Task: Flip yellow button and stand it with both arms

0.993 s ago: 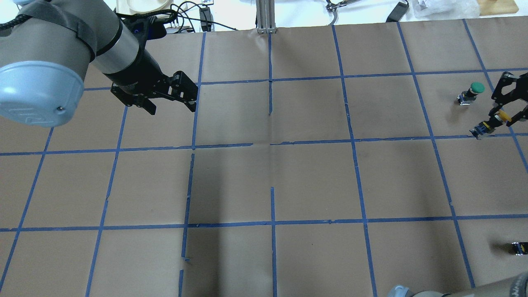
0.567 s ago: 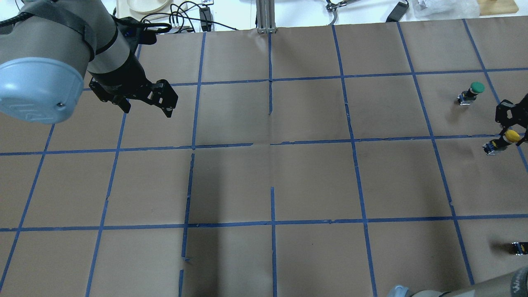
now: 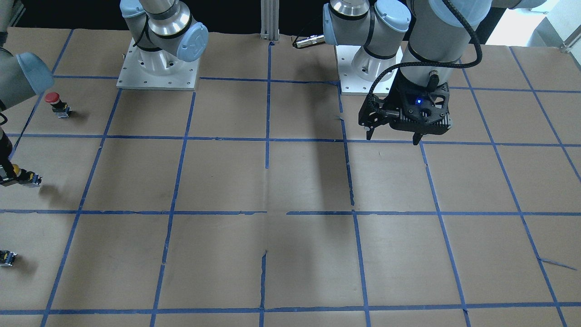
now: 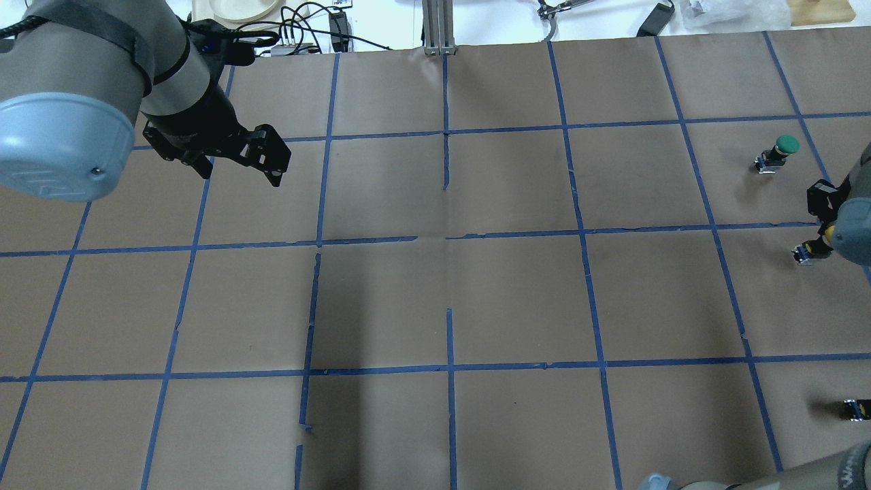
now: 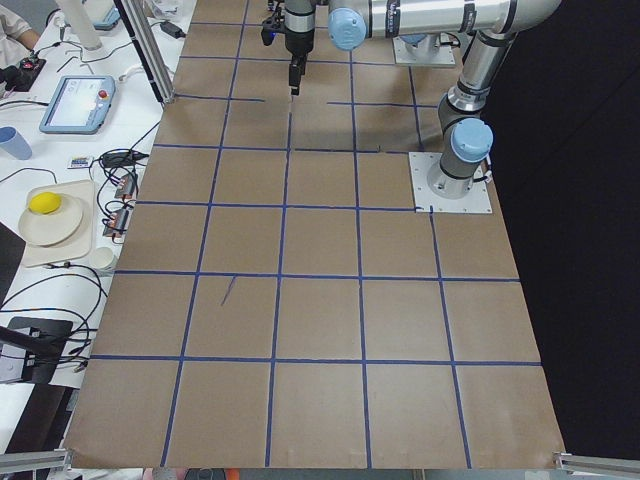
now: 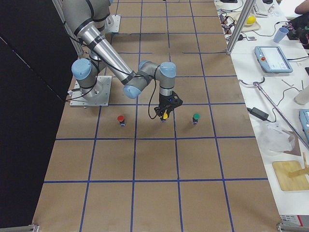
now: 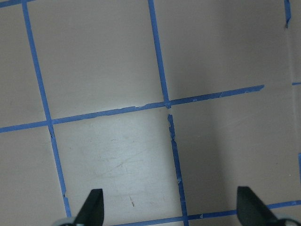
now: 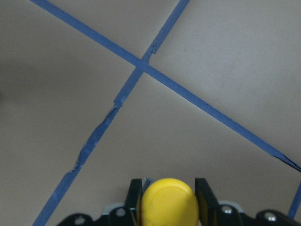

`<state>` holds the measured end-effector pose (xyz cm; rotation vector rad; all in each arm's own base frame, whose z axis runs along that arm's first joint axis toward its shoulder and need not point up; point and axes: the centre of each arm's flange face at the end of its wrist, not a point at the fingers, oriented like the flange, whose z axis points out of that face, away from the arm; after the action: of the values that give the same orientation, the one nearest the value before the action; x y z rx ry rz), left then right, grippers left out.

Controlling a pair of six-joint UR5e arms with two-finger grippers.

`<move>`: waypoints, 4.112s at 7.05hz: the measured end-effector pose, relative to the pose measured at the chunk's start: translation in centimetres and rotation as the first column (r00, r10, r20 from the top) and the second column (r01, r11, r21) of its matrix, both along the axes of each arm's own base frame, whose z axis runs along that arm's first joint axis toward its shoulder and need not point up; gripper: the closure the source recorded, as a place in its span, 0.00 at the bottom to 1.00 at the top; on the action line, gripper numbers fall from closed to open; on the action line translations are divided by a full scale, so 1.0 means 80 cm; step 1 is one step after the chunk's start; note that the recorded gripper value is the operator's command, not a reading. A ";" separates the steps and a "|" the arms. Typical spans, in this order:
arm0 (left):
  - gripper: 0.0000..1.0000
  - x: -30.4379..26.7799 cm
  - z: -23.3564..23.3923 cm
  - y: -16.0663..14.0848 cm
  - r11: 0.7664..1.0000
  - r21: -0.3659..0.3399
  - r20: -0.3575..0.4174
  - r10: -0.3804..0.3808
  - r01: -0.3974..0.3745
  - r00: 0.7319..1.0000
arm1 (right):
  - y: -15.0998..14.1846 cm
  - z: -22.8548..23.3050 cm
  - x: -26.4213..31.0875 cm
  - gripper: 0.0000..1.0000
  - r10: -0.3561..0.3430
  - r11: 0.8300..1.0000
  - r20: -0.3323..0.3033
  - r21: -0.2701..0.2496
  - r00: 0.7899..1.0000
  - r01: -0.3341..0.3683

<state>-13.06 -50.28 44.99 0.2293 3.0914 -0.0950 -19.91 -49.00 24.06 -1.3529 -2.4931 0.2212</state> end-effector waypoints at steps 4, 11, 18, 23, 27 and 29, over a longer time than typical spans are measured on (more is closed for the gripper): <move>0.00 -0.003 -0.001 -0.002 1.000 -0.004 -0.007 0.002 -0.002 1.000 | 0.004 -0.009 0.001 0.49 -0.057 0.998 0.001 0.003 0.998 0.057; 0.00 -0.003 0.000 -0.002 1.000 -0.004 -0.010 0.001 -0.001 1.000 | -0.010 0.014 -0.010 0.00 0.040 0.999 -0.030 0.020 0.999 -0.039; 0.00 -0.002 0.003 -0.001 1.000 -0.010 -0.006 0.001 -0.001 1.000 | -0.088 0.216 0.118 0.00 0.370 0.894 0.282 0.150 0.885 -0.422; 0.00 -0.003 0.005 0.001 1.000 -0.013 -0.009 0.000 0.000 1.000 | -0.037 0.300 0.358 0.00 0.610 0.721 0.375 0.103 0.698 -0.685; 0.00 -0.003 0.007 0.002 1.000 -0.016 -0.007 0.000 0.000 1.000 | -0.004 0.293 0.391 0.00 0.600 0.656 0.467 0.177 0.650 -0.733; 0.00 -0.002 0.007 0.002 1.000 -0.016 -0.005 0.000 0.000 1.000 | -0.005 0.297 0.395 0.00 0.619 0.661 0.453 0.141 0.641 -0.737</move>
<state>-13.25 -50.09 45.57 0.2292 3.0943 -0.1201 11.66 -49.37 47.82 -0.2513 -3.0842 -0.3115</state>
